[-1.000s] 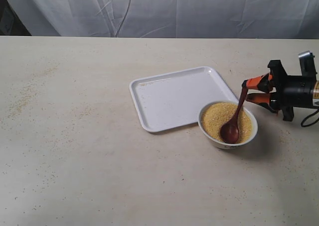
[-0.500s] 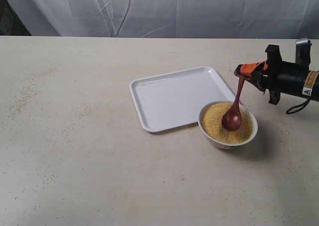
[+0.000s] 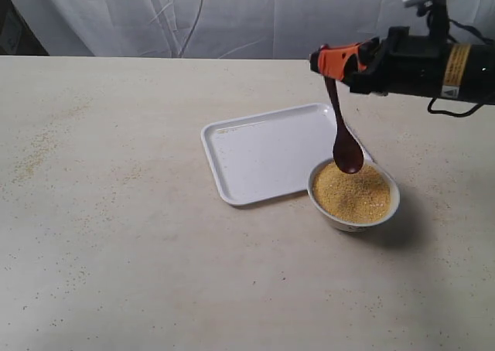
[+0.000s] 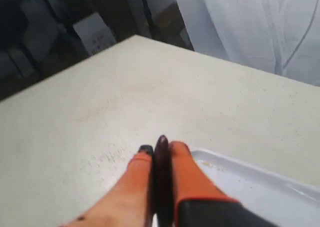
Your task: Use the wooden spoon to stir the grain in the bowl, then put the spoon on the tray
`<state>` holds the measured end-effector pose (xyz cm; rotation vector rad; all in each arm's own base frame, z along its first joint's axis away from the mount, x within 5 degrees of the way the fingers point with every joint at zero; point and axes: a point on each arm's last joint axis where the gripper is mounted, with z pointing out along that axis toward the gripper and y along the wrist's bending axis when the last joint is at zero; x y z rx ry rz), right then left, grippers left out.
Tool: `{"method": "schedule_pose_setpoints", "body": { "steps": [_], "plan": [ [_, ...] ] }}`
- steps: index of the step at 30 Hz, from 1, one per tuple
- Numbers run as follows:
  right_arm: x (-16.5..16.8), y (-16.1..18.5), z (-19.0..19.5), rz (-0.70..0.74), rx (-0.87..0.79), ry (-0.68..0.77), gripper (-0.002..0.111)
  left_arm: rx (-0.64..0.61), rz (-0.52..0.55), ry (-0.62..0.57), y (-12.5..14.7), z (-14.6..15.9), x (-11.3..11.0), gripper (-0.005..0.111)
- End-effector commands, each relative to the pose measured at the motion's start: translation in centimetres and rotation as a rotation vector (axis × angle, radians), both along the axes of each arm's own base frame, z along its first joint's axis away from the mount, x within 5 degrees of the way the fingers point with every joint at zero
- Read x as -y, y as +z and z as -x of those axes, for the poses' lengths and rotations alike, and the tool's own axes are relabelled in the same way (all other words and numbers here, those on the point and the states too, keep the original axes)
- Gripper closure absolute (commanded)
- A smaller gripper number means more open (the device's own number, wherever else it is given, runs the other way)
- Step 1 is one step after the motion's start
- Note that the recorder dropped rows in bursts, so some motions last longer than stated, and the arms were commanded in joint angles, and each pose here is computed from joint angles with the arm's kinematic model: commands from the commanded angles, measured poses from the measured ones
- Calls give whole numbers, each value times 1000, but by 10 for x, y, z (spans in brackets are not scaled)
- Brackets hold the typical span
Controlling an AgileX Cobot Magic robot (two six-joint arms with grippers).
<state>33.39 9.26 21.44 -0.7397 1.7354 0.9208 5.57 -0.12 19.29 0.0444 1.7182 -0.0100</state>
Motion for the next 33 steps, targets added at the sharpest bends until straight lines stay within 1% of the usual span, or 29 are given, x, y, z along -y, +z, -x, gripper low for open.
{"method": "schedule_pose_setpoints", "body": {
  "steps": [1,4,6,9,12,14,17,19,22,24,26,29,31,33],
  "plan": [
    [-15,-18,-2,162,74,21,108,5,2,1,-1,0,0,107],
    [-19,-33,-5,217,58,20,108,5,2,1,-1,0,0,107],
    [-20,-43,-5,226,27,30,108,5,2,1,-1,0,0,107],
    [-25,-51,-1,186,-56,73,108,5,2,1,-1,0,0,107],
    [-29,-46,5,114,-99,135,108,5,2,1,-1,0,0,107],
    [-31,-39,7,90,-79,150,108,5,2,1,-1,0,0,107],
    [-29,-21,6,77,-26,129,108,5,2,1,-1,0,0,107],
    [-28,-7,4,94,22,97,108,5,2,1,-1,0,0,107],
    [-24,4,-1,162,93,43,108,5,2,1,-1,0,0,107],
    [-21,1,-6,207,90,1,108,5,2,1,-1,0,0,107],
    [-17,-10,-9,264,58,-35,108,5,2,1,-1,0,0,107],
    [-17,-33,-12,306,8,-11,108,5,2,1,-1,0,0,107],
    [-20,-44,-11,290,-35,25,108,5,2,1,-1,0,0,107],
    [-24,-51,-9,224,-104,55,108,5,2,1,-1,0,0,107]
  ]
}}
